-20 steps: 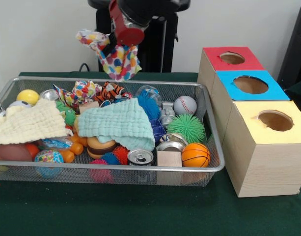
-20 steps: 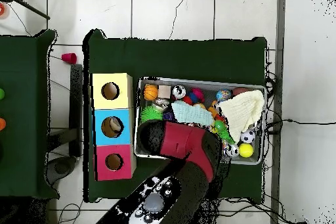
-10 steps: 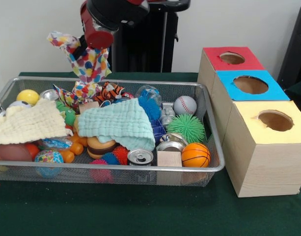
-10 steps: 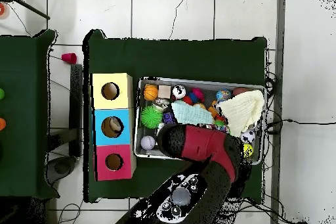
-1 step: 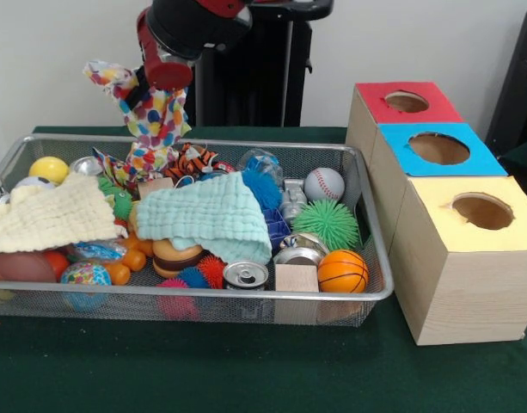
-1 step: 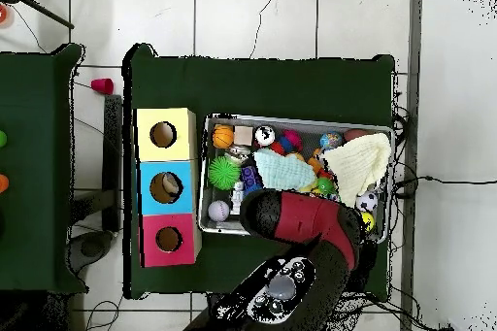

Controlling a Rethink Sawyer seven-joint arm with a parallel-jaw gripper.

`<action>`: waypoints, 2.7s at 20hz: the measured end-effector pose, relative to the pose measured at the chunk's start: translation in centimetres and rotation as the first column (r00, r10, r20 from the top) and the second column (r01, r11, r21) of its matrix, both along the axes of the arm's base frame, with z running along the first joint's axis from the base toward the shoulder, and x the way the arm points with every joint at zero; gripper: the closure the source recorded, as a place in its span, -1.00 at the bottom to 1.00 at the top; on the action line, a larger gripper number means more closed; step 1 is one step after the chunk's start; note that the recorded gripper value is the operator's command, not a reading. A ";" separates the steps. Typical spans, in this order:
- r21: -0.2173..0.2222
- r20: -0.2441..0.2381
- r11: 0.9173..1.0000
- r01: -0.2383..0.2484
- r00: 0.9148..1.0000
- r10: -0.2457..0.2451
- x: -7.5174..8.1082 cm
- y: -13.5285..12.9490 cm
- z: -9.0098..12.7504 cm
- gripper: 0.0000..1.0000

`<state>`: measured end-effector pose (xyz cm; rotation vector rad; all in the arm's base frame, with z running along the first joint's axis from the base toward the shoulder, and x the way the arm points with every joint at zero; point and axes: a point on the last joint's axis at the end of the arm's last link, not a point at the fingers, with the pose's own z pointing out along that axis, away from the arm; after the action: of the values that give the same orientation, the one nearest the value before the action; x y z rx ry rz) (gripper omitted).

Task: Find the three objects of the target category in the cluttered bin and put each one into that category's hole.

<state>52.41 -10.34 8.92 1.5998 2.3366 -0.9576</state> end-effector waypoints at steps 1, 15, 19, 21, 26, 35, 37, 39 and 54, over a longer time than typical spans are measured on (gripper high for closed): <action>0.001 0.000 1.000 0.000 1.000 0.000 0.0 0.0 -0.1 -1.00; 0.048 0.054 0.998 -0.049 0.997 0.046 -0.9 0.0 -2.6 -1.00; 0.085 0.059 0.995 -0.043 0.998 0.038 -1.0 1.0 -2.9 -1.00; 0.099 0.066 0.994 -0.043 0.997 0.036 -0.8 1.4 -2.9 -1.00; 0.164 0.107 0.986 -0.043 0.994 0.026 0.5 3.2 -2.7 -1.00; 0.252 0.113 0.967 -0.024 0.994 -0.005 0.7 6.7 -2.8 -1.00; 0.261 0.110 0.965 -0.020 0.994 -0.009 0.7 7.1 -2.9 -1.00; 0.272 0.108 0.962 -0.019 0.994 -0.010 0.7 7.9 -3.0 -1.00; 0.327 0.109 0.944 -0.031 0.994 -0.005 1.3 15.1 -4.4 -1.00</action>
<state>53.74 4.77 4.54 1.6954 2.5276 -0.4787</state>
